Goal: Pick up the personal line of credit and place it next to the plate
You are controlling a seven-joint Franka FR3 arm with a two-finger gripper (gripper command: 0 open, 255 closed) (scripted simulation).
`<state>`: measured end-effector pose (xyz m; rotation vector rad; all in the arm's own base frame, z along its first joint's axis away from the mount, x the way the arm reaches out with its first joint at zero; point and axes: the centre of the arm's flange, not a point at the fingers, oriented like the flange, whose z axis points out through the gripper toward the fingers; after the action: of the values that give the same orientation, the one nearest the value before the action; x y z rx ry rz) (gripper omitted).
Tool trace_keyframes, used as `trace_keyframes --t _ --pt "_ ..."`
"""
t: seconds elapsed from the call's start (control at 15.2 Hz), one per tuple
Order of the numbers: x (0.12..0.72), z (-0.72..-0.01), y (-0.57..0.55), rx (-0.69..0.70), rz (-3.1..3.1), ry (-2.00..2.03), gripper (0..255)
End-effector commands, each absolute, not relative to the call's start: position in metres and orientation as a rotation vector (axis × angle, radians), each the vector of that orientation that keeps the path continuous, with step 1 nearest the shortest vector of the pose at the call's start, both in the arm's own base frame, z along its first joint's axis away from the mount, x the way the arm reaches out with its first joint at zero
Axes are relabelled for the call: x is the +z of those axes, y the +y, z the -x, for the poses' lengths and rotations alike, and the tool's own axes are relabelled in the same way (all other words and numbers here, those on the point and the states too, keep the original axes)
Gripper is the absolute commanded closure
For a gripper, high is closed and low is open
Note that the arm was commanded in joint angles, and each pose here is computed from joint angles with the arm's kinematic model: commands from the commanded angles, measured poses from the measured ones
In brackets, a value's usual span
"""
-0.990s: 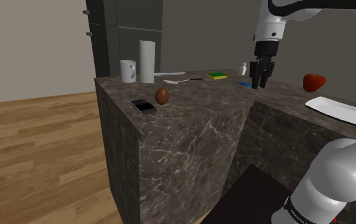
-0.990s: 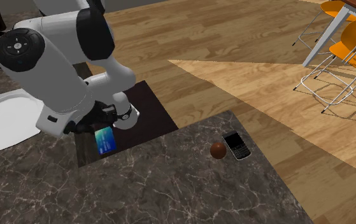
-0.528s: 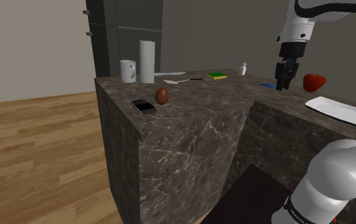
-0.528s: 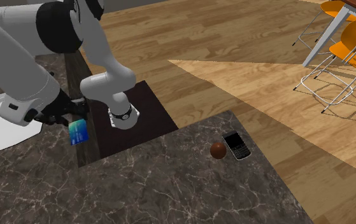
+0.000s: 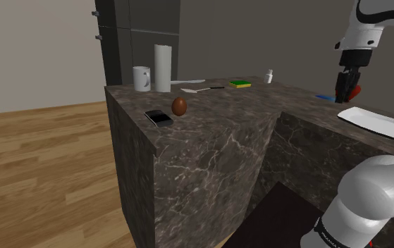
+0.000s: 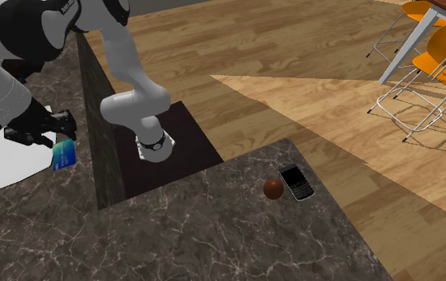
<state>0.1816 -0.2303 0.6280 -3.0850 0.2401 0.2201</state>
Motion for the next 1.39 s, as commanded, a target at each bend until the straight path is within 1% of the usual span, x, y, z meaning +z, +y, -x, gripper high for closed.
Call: trace_keyframes --t 0.0,0.13,1.19,1.32 --pt "0.627 -0.162 -0.248 0.221 3.085 0.238 255" --pt "0.627 -0.140 -0.266 0.221 3.085 0.238 255" --pt "0.542 -0.140 -0.266 0.221 3.085 0.238 255" --pt "0.539 -0.140 -0.266 0.221 3.085 0.237 255"
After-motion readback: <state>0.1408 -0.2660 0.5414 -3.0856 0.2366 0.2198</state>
